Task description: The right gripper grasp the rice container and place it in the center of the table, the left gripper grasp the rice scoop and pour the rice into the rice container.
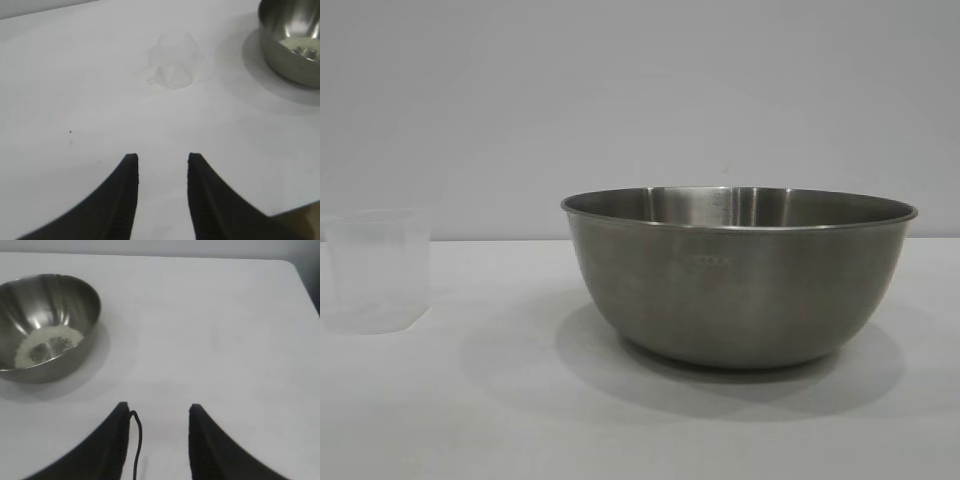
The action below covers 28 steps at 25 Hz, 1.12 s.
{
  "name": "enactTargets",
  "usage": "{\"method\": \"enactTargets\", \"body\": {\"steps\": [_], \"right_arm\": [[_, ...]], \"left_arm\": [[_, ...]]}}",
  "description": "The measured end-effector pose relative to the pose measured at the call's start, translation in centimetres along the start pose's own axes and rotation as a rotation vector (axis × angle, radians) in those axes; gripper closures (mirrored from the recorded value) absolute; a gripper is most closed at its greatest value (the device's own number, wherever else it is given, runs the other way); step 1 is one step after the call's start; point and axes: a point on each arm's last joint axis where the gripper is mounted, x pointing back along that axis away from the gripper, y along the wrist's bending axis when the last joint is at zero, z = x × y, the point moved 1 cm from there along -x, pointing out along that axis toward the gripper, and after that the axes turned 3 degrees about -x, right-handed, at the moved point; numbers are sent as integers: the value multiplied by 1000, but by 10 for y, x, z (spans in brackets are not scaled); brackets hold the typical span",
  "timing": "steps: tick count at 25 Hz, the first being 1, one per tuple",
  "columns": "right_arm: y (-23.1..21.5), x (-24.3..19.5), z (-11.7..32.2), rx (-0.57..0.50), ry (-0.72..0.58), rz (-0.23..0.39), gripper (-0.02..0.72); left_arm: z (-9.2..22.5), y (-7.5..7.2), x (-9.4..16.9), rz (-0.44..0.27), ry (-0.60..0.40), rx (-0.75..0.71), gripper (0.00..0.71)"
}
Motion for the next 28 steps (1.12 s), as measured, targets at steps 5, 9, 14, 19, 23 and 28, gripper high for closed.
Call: {"method": "enactTargets", "body": {"steps": [5,9,14,19,23,28], "right_arm": [[0,0,0,-1,0,1,471],[0,0,0,-1,0,2,471],[0,0,0,-1,0,2,471],[0,0,0,-1,0,2,471],[0,0,0,-1,0,2,471],[0,0,0,-1,0,2,471]], "left_arm": [[0,0,0,-15,1,9,515],[0,0,-1,-55,5,32,515],[0,0,-1,-60,6,35,515],[0,0,-1,-60,6,35,515],[0,0,-1,-60,6,35,515],[0,0,-1,-60,6,35,515]]}}
